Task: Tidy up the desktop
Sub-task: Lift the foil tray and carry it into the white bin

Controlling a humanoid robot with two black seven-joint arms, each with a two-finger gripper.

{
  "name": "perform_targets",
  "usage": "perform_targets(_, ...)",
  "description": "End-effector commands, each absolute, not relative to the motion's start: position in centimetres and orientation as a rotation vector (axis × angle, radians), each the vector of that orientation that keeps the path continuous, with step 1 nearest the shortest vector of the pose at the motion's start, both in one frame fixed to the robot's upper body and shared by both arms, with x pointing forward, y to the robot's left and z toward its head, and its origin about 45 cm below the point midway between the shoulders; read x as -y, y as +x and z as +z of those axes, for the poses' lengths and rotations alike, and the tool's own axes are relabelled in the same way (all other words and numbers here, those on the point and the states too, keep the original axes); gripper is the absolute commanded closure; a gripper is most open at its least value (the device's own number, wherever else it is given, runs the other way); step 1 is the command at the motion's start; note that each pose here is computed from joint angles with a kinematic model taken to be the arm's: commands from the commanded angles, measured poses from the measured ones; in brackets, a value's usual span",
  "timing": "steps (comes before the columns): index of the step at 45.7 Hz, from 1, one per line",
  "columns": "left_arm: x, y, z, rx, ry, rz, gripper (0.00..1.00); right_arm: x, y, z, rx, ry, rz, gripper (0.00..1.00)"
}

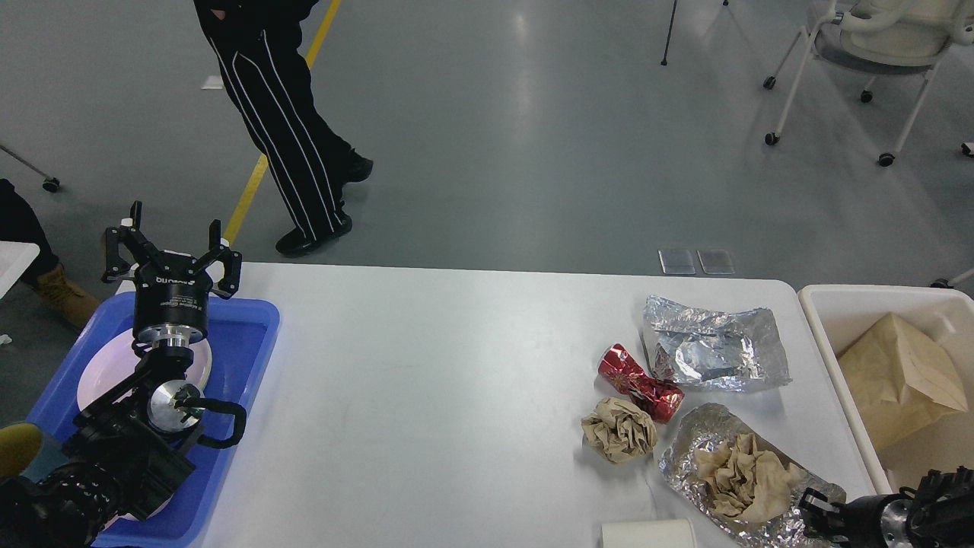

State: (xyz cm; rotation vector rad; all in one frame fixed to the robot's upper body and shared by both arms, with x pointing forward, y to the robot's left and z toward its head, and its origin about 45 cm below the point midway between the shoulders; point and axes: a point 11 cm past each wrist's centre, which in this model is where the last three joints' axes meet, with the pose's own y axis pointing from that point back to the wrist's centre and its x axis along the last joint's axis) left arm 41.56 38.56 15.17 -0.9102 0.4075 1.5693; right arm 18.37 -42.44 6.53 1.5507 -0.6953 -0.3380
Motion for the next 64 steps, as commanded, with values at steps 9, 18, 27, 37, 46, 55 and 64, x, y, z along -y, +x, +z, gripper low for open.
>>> perform_targets(9,-38.5,41.6,15.2,-0.407,-0.91,1.569,0.03,44.1,23.4,12.8,0.741,1.726,-0.338,1.0)
perform_targets(18,-38.6,41.6,15.2,-0.406,-0.91,1.57,0.03,42.4,29.5,21.7,0.682,1.934,-0.247,1.0)
perform_targets(27,-38.6,41.5,15.2,-0.407,-0.909,1.571,0.03,38.2,33.7,30.2,0.557,2.096,-0.136,1.0)
perform_targets(37,-38.6,41.5,15.2,-0.407,-0.909,1.571,0.03,29.4,37.0,36.7,0.274,2.079,0.097,1.0)
perform_targets(46,-38.6,41.6,15.2,-0.407,-0.909,1.569,0.03,23.1,37.5,38.3,0.098,2.003,0.238,1.0)
perform_targets(55,-38.6,41.6,15.2,-0.406,-0.91,1.57,0.03,23.3,38.0,37.6,0.101,1.957,0.245,1.0)
perform_targets(64,-38.6,41.5,15.2,-0.407,-0.909,1.571,0.03,33.6,40.7,34.7,0.389,1.887,0.114,1.0)
